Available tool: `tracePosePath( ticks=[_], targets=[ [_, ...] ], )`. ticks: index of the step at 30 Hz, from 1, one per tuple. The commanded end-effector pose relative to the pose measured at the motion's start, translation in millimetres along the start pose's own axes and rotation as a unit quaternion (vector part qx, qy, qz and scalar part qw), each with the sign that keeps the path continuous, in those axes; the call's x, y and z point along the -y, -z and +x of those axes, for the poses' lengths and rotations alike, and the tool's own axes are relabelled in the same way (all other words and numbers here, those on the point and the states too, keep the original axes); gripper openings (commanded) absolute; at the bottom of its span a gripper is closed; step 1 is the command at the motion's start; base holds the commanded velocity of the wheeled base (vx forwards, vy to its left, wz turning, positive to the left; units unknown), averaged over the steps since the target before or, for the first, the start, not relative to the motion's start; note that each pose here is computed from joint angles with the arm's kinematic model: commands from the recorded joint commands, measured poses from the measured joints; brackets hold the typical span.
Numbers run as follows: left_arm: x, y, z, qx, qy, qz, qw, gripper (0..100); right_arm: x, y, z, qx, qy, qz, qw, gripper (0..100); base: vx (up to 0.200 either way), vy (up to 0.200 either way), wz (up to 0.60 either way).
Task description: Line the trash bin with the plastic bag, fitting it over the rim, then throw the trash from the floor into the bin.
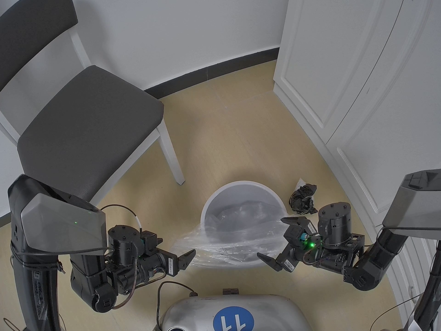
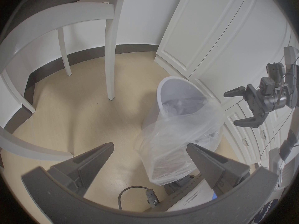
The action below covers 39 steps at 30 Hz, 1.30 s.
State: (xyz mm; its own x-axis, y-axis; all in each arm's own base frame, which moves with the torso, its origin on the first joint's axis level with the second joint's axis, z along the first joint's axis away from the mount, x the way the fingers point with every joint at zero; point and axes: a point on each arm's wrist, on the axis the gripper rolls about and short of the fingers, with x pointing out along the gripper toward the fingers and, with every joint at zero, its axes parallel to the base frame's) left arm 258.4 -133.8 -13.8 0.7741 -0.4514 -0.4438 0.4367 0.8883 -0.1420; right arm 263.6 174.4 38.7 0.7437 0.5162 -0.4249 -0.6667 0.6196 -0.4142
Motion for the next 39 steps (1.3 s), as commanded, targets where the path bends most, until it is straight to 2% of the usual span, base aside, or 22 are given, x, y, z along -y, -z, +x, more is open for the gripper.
tracePosePath(
  ticks=[1,14,15,23,24,30,38,39],
  targets=[
    [0.0,0.5,0.2,-0.001,0.0,0.001,1.0,100,2.2,12.7,17.4,-0.017,0.001,0.008,0.9998,100,0.0,0.0,0.0],
    [-0.1,0.3,0.9,0.0,0.0,0.001,1.0,100,4.0,23.5,37.1,-0.028,0.007,0.015,0.9995,100,0.0,0.0,0.0],
    [-0.1,0.6,0.6,-0.001,0.0,0.001,1.0,100,5.3,24.8,39.5,-0.025,0.011,0.016,0.9995,0,0.0,0.0,0.0],
    [0.2,-1.4,-0.3,0.003,0.0,0.001,1.0,100,17.6,21.3,41.4,0.015,0.042,0.018,0.9988,0,0.0,0.0,0.0],
    [0.2,-1.3,0.1,0.003,-0.001,0.001,1.0,100,26.9,12.7,35.2,0.037,0.06,0.022,0.9973,0,0.0,0.0,0.0],
    [0.4,-2.2,3.2,0.008,-0.004,0.001,1.0,100,28.4,2.8,36.0,0.059,0.069,0.046,0.9948,0,0.0,0.0,0.0],
    [0.0,-13.9,10.2,0.039,-0.027,-0.002,0.9989,100,31.0,-9.2,61.5,0.112,0.121,0.081,0.983,0,0.0,0.0,0.0],
    [-0.2,-16.6,11.7,0.047,-0.027,-0.004,0.9985,100,31.1,-13.0,69.0,0.12,0.136,0.094,0.979,0,0.0,0.0,0.0]
  ],
)
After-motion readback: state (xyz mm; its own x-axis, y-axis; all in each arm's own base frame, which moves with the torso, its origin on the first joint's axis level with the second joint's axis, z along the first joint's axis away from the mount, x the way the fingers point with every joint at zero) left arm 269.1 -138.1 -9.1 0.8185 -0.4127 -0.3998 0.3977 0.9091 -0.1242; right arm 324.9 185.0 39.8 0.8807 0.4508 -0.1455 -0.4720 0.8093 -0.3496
